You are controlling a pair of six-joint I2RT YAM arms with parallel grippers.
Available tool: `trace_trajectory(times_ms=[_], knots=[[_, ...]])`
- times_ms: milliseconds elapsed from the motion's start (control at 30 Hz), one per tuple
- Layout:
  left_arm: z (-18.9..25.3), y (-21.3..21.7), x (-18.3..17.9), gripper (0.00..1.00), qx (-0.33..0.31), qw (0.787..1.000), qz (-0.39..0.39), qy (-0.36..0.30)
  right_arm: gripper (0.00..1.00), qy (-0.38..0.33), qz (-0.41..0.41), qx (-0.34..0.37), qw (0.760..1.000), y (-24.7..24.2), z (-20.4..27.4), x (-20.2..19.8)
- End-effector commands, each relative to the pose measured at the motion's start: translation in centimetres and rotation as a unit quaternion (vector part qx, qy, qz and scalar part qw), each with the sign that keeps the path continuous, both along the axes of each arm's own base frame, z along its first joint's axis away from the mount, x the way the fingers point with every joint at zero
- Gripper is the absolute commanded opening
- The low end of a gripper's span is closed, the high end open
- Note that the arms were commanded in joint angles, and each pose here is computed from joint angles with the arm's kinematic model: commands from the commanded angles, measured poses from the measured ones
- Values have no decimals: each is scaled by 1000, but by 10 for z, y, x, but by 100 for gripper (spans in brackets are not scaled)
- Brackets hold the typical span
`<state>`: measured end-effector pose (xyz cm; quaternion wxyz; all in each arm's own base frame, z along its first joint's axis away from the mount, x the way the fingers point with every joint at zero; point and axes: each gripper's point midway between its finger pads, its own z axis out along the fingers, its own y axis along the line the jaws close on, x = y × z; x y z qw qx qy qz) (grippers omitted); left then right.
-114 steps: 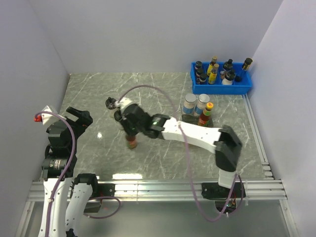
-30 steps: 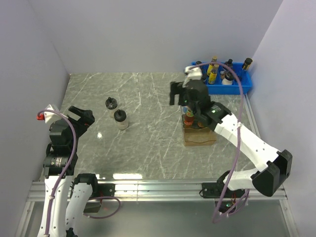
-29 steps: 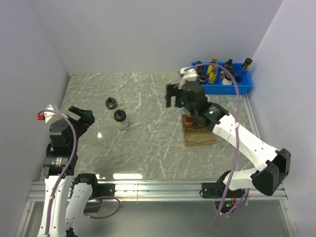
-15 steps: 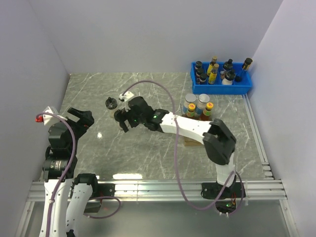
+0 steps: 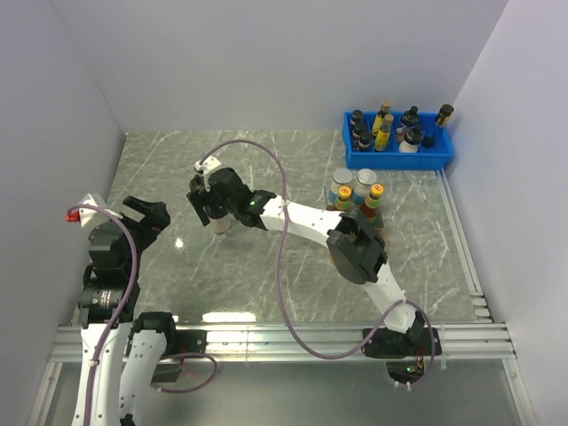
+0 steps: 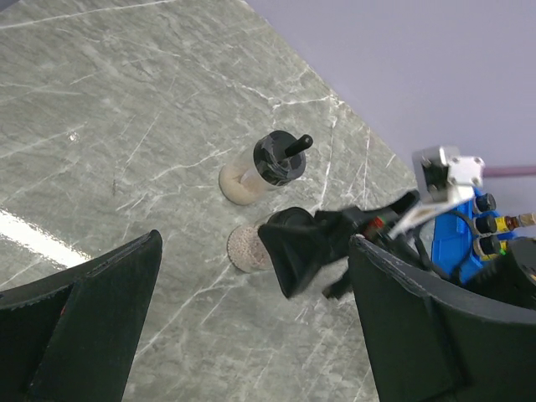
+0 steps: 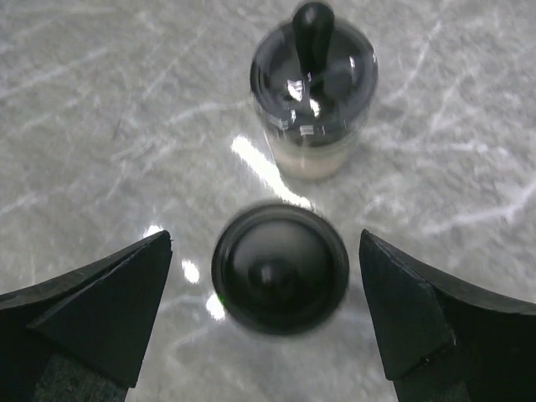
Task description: Organize the condiment bottles
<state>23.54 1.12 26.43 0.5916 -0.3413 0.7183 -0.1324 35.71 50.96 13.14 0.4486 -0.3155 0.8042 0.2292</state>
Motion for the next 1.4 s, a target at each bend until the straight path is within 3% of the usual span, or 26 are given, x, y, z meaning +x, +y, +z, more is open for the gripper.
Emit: trace_trajectory(times_ms=[0,133,367,467,500,567,667,767,800,833,900,933,967,1033,1067,1133,1367], knots=[[1,-2,-1,99,1,1000,-7,-3,99,-22,-27,1,999,8,9,21],[-1,-1,-1,99,5,1000,-5,0,96,-12,-51,-8,999,5,-2,28],[-3,-4,3,99,1,1000,-12,1,78,-1,-69,-11,998,-12,-3,30],[-4,-6,5,99,-3,1000,-15,0,55,-1,-71,-3,997,-20,0,26],[-4,-6,5,99,-4,1000,-16,0,38,1,-73,-4,997,-24,-3,23],[-6,-6,6,99,-7,1000,-14,3,15,-3,-76,8,997,-29,15,20],[-4,-5,6,99,-5,1000,-14,1,0,-7,-84,27,996,-45,43,10],[-2,-5,7,99,-4,1000,-13,-2,0,-17,-89,57,994,-71,82,-8],[-1,-6,8,99,-5,1000,-15,-3,0,-12,-95,47,994,-83,75,-16],[2,-6,9,99,-5,1000,-16,-6,0,-24,-102,70,992,-98,104,-23],[2,-8,11,99,-7,1000,-20,-6,0,-18,-125,56,990,-128,93,-37],[5,-8,12,99,-6,1000,-21,-9,0,-32,-138,79,987,-147,119,-46],[6,-8,14,99,-6,1000,-21,-9,0,-23,-153,54,987,-167,98,-54],[6,-9,16,99,-5,1000,-24,-10,0,-37,-197,67,978,-204,115,-63],[7,-8,17,99,-5,1000,-23,-13,0,-27,-213,36,976,-224,95,-72],[5,-8,20,99,-6,1000,-23,-11,0,-33,-257,45,965,-256,103,-79],[4,-14,29,99,-18,999,-36,-9,0,1,-390,48,920,-362,59,-97]])
